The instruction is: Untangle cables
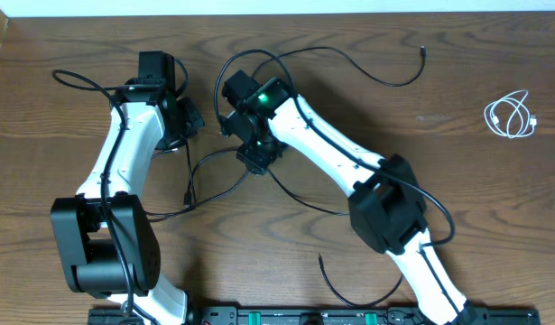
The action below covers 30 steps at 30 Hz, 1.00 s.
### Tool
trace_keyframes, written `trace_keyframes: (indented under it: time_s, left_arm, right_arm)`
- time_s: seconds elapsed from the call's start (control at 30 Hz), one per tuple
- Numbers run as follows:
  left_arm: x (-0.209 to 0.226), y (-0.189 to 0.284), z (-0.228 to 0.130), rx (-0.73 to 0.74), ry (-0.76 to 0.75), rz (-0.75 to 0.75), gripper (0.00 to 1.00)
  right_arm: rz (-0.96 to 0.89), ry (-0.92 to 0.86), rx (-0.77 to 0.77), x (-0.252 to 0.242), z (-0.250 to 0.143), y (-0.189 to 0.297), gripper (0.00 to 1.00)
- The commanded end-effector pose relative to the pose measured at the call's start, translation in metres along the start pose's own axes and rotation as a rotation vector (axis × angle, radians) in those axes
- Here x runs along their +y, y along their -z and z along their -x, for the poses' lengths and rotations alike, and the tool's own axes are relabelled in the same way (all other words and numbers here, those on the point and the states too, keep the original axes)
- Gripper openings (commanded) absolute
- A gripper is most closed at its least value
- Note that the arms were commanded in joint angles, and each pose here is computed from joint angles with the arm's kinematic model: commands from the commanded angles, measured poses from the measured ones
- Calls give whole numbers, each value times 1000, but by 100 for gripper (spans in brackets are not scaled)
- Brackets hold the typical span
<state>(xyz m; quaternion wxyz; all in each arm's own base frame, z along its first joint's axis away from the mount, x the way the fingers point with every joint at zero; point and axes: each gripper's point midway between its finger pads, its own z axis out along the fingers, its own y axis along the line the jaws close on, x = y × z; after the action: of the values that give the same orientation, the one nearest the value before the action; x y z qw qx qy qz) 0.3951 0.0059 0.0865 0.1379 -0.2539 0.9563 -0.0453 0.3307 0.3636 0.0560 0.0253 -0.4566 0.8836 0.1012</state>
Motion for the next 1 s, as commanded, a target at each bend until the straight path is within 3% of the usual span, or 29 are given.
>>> trace_keyframes:
  time_s: [0.0, 0.27, 0.33, 0.47, 0.57, 0.73, 0.83, 0.97]
  left_arm:
    - [6, -5, -3, 15, 13, 25, 8]
    - [7, -5, -3, 14, 13, 25, 8]
    - [8, -5, -3, 10, 13, 34, 8]
    - [11, -5, -1, 2, 13, 48, 8]
    - [10, -5, -1, 2, 13, 48, 8]
    - [11, -5, -1, 1, 13, 47, 8]
    - [11, -5, -1, 2, 13, 48, 8]
    - [10, -5, -1, 1, 13, 47, 8]
  right_arm:
    - [9, 28, 29, -1, -1, -27, 51]
    - [-20, 19, 70, -17, -3, -73, 38]
    - [-34, 18, 73, -20, -4, -75, 1]
    - [-133, 19, 71, -36, -4, -57, 1]
    - [-202, 15, 3, -46, 6, -16, 1]
    - [-316, 0, -227, -50, 28, 95, 1]
    - [-409, -8, -398, -43, 24, 189, 1]
    - [-489, -24, -504, -41, 14, 245, 1]
